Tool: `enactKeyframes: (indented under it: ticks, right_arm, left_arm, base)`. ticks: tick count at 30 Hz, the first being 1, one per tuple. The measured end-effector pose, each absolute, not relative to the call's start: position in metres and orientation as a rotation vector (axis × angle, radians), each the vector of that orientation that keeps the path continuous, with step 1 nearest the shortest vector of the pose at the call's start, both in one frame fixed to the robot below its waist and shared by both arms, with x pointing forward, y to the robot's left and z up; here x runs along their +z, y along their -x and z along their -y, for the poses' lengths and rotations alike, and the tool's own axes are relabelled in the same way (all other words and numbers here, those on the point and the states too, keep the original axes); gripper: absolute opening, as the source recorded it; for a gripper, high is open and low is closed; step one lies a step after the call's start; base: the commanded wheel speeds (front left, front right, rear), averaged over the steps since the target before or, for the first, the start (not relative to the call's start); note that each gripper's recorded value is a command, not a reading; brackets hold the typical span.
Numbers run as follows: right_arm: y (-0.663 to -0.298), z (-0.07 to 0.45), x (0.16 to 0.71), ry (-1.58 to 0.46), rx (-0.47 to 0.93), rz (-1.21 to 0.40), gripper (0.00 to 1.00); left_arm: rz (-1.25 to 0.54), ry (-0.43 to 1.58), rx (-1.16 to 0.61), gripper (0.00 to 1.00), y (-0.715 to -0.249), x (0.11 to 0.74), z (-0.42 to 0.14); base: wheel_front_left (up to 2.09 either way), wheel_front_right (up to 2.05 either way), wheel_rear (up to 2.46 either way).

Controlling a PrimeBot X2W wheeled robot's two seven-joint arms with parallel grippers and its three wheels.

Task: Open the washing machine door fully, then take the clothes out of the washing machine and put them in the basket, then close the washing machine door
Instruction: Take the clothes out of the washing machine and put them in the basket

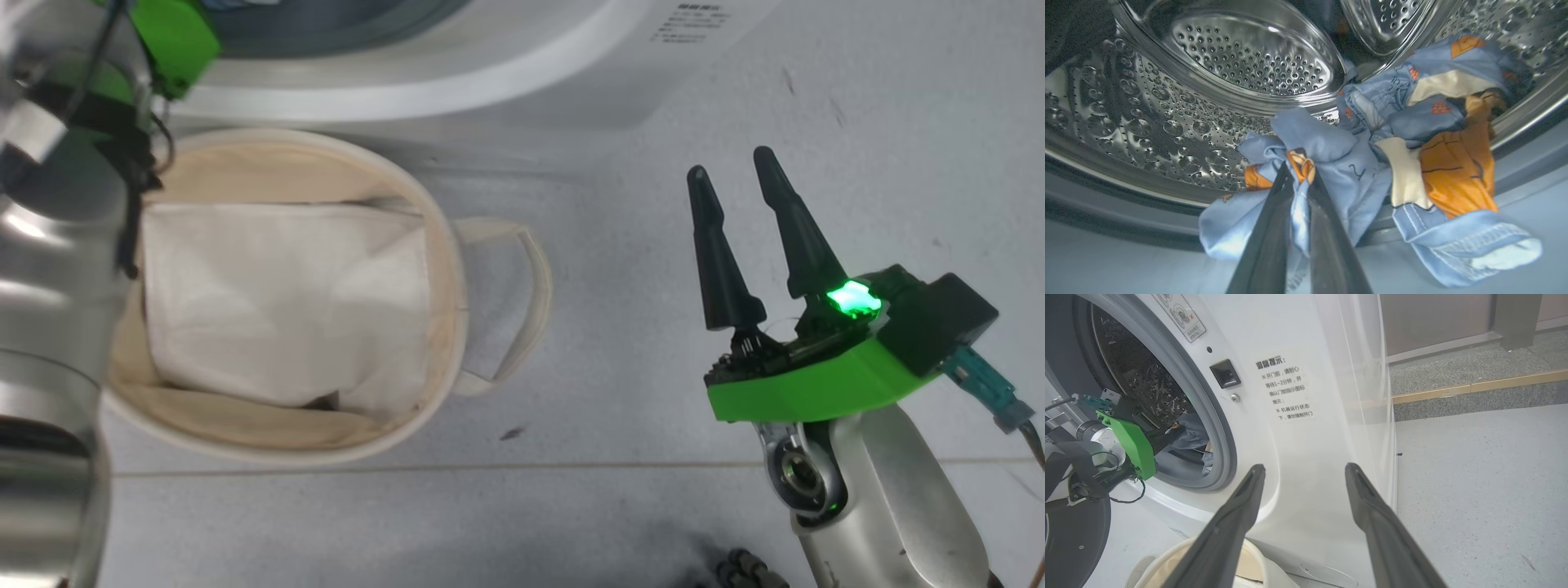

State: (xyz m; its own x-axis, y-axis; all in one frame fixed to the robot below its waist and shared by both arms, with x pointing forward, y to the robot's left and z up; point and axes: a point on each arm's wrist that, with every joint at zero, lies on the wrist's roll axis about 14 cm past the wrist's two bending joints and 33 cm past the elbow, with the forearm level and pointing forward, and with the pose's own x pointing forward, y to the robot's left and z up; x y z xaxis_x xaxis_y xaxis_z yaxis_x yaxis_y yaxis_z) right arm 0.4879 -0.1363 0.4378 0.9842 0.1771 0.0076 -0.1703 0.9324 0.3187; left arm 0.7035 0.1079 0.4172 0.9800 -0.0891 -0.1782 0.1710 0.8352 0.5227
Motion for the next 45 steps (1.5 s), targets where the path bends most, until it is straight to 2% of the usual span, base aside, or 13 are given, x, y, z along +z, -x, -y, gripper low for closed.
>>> enactKeyframes:
  ticks: [11, 20, 27, 34, 42, 45]
  right_arm:
    - [-0.47, 0.13, 0.472, -0.306, 0.198, 0.036, 1.0]
    - [-0.445, 0.122, 0.503, -0.292, 0.223, 0.09, 1.0]
    - [-0.423, 0.118, 0.52, -0.296, 0.234, 0.121, 1.0]
    - [-0.414, 0.108, 0.527, -0.294, 0.264, 0.133, 1.0]
    - [-0.411, 0.104, 0.528, -0.288, 0.278, 0.134, 1.0]
    - [-0.411, 0.102, 0.526, -0.29, 0.281, 0.127, 1.0]
  left_arm:
    - [0.068, -0.395, -0.179, 0.0, -0.654, 0.494, -0.074]
    - [0.291, -0.245, -0.171, 0.0, -0.58, 0.574, -0.074]
    - [0.497, -0.206, -0.151, 0.0, -0.518, 0.641, -0.079]
    - [0.526, -0.153, -0.123, 0.0, -0.482, 0.652, -0.092]
    - [0.491, -0.145, -0.075, 0.0, -0.471, 0.642, -0.113]
    - [0.532, -0.127, -0.064, 0.0, -0.465, 0.654, -0.116]
  base:
    - [0.0, 0.0, 0.0]
    - [0.0, 0.0, 0.0]
    - [0.0, 0.0, 0.0]
    - [0.0, 0.0, 0.0]
    - [0.0, 0.0, 0.0]
    - [0.0, 0.0, 0.0]
